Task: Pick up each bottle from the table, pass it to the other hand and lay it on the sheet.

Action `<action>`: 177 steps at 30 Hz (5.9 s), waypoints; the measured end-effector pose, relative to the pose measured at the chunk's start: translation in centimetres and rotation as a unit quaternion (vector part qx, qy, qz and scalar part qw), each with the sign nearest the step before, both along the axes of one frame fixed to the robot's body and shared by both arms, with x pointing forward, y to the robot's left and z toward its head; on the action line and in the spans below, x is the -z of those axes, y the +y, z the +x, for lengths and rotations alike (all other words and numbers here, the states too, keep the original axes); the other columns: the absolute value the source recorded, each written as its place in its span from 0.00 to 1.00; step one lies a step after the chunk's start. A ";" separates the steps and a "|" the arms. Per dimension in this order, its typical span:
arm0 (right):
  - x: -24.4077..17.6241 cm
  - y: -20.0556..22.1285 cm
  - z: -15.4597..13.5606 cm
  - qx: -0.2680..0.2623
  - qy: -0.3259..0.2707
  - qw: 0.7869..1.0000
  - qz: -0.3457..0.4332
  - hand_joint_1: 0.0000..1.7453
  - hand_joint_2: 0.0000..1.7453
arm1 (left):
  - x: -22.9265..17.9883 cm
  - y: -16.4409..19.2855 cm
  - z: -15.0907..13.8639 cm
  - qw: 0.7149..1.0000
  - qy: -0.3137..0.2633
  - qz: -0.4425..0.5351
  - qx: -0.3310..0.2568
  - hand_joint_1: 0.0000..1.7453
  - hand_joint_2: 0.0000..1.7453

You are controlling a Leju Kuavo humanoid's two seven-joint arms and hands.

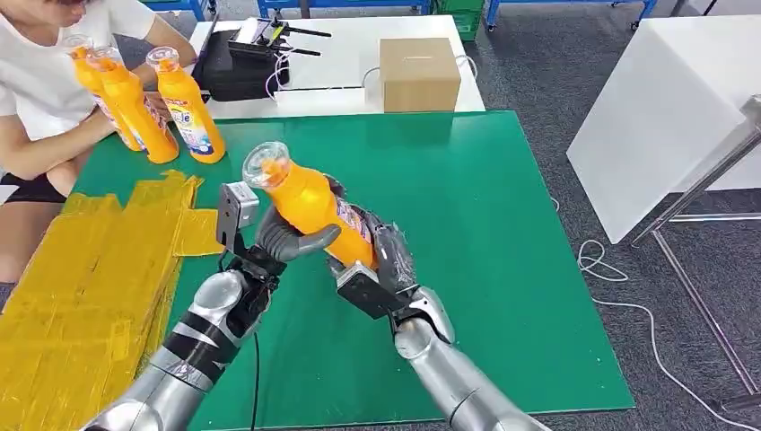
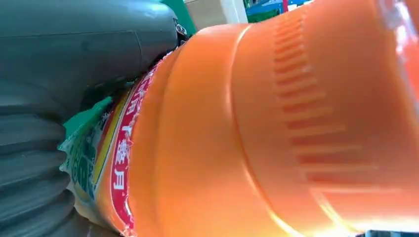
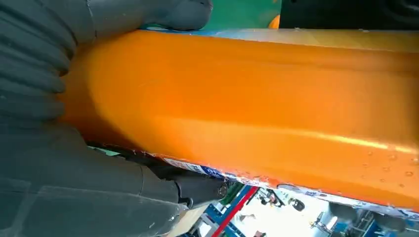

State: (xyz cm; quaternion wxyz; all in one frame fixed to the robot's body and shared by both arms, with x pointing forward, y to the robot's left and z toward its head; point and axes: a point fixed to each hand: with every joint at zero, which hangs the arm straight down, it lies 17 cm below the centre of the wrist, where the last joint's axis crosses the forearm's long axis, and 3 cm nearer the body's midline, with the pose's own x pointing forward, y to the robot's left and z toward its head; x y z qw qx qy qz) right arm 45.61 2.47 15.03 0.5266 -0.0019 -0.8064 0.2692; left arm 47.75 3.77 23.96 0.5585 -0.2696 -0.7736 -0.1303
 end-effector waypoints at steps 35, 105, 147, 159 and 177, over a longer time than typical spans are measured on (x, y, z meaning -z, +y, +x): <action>-7.3 -4.5 -5.5 -0.065 -0.013 0.983 0.170 0.00 0.00 | -3.1 15.6 4.5 0.721 -0.304 0.418 -0.461 1.00 1.00; -6.7 -10.9 -7.9 -0.036 -0.017 0.982 0.187 0.00 0.00 | 10.1 27.7 3.8 0.571 -0.239 0.652 -0.438 0.00 1.00; 0.0 -24.2 -12.9 0.141 0.078 0.972 0.168 0.00 0.00 | 10.8 12.3 -11.8 0.985 0.049 0.047 -0.157 0.00 1.00; 0.5 -25.3 -12.7 0.153 0.081 0.972 0.161 0.00 0.00 | 11.7 12.5 -11.9 0.985 0.057 0.056 -0.155 0.00 1.00; -0.1 -24.2 -13.1 0.141 0.055 0.976 0.154 0.00 0.00 | 12.9 12.0 -13.2 0.987 0.067 0.069 -0.127 0.00 1.00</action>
